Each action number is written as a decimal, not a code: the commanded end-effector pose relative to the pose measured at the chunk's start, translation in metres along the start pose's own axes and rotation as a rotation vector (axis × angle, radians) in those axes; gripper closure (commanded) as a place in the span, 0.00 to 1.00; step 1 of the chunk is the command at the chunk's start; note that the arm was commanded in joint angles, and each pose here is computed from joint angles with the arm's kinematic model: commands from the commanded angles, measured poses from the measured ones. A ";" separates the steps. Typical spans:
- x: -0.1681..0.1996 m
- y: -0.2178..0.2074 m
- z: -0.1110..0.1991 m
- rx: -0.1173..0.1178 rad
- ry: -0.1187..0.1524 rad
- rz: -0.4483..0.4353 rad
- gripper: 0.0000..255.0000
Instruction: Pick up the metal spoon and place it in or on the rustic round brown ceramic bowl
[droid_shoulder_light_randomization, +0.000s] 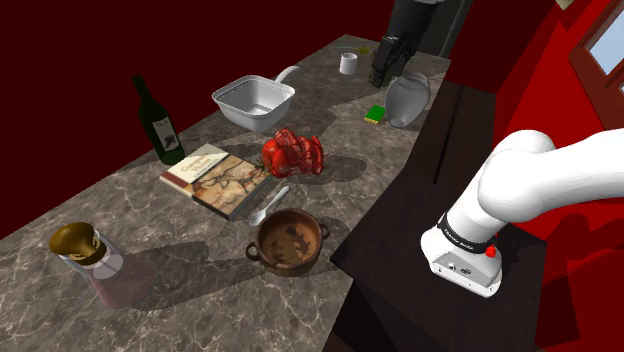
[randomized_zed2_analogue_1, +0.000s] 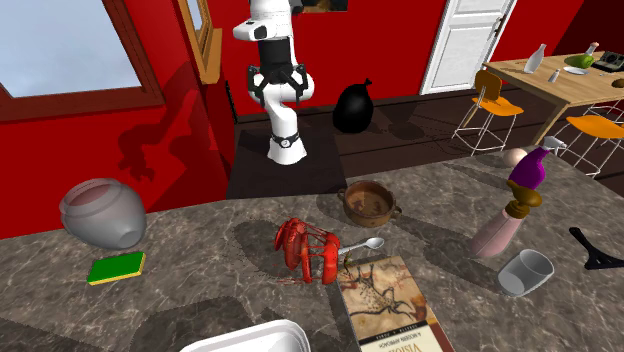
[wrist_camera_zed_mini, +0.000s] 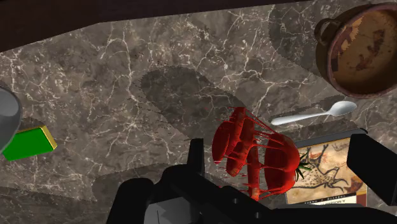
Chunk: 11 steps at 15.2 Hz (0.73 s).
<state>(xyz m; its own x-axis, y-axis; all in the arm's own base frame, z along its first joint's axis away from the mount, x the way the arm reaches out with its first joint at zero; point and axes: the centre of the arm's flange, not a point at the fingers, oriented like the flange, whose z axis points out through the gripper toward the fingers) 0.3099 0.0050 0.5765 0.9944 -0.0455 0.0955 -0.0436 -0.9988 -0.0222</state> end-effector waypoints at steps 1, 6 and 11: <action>0.000 0.000 0.000 0.000 0.000 0.000 0.00; 0.018 -0.037 0.051 -0.005 0.008 -0.023 0.00; 0.035 -0.075 0.103 -0.009 0.016 -0.045 0.00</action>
<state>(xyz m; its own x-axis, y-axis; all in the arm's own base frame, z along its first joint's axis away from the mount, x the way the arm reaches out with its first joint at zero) 0.3538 0.0727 0.4880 0.9942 -0.0050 0.1077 -0.0040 -1.0000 -0.0090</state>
